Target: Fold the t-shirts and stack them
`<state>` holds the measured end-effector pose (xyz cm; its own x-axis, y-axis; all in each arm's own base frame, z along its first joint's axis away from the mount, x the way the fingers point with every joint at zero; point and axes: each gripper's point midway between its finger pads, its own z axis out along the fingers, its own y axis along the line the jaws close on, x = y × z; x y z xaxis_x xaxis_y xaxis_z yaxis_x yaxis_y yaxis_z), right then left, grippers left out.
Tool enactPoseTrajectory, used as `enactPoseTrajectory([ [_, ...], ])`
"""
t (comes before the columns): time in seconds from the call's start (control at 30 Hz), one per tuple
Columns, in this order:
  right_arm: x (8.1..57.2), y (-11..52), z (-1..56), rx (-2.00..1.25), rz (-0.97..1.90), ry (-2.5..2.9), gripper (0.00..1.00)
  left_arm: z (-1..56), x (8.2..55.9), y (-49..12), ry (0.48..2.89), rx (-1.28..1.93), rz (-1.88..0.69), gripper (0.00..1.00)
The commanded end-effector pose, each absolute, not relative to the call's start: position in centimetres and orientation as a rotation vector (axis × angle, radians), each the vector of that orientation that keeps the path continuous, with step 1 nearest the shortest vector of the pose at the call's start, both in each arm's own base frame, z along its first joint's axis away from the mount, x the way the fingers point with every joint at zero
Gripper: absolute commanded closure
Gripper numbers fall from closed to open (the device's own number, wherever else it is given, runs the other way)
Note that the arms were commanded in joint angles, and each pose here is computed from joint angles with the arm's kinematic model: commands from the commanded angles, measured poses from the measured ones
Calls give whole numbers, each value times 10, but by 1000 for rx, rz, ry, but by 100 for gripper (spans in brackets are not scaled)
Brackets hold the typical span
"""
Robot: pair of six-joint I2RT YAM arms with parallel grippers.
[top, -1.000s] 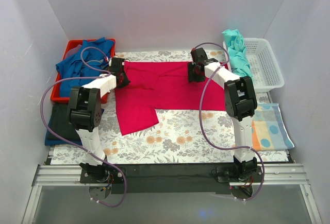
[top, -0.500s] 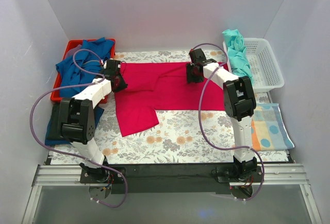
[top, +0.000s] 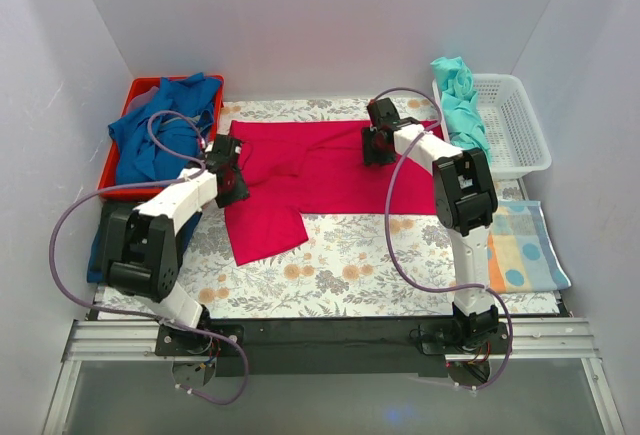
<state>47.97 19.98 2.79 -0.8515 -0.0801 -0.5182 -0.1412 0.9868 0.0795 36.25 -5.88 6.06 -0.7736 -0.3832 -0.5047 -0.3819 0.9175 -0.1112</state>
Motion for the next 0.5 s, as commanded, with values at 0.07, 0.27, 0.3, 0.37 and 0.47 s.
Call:
enactPoseTrajectory([
  [0.07, 476, 199, 50, -165, 149, 2554, 49, 88, 282, -71, 2635, -545, 107, 64],
  [0.27, 466, 197, 45, -173, 152, 2575, 49, 91, 239, -61, 2644, -718, 113, 60],
  [0.3, 465, 196, 44, -175, 154, 2580, 49, 84, 230, -60, 2659, -740, 119, 56],
  [0.37, 461, 196, 44, -175, 159, 2584, 49, 83, 230, -65, 2645, -744, 58, 55],
  [0.47, 457, 192, 43, -174, 144, 2591, 49, 74, 224, -69, 2679, -750, 37, 55],
])
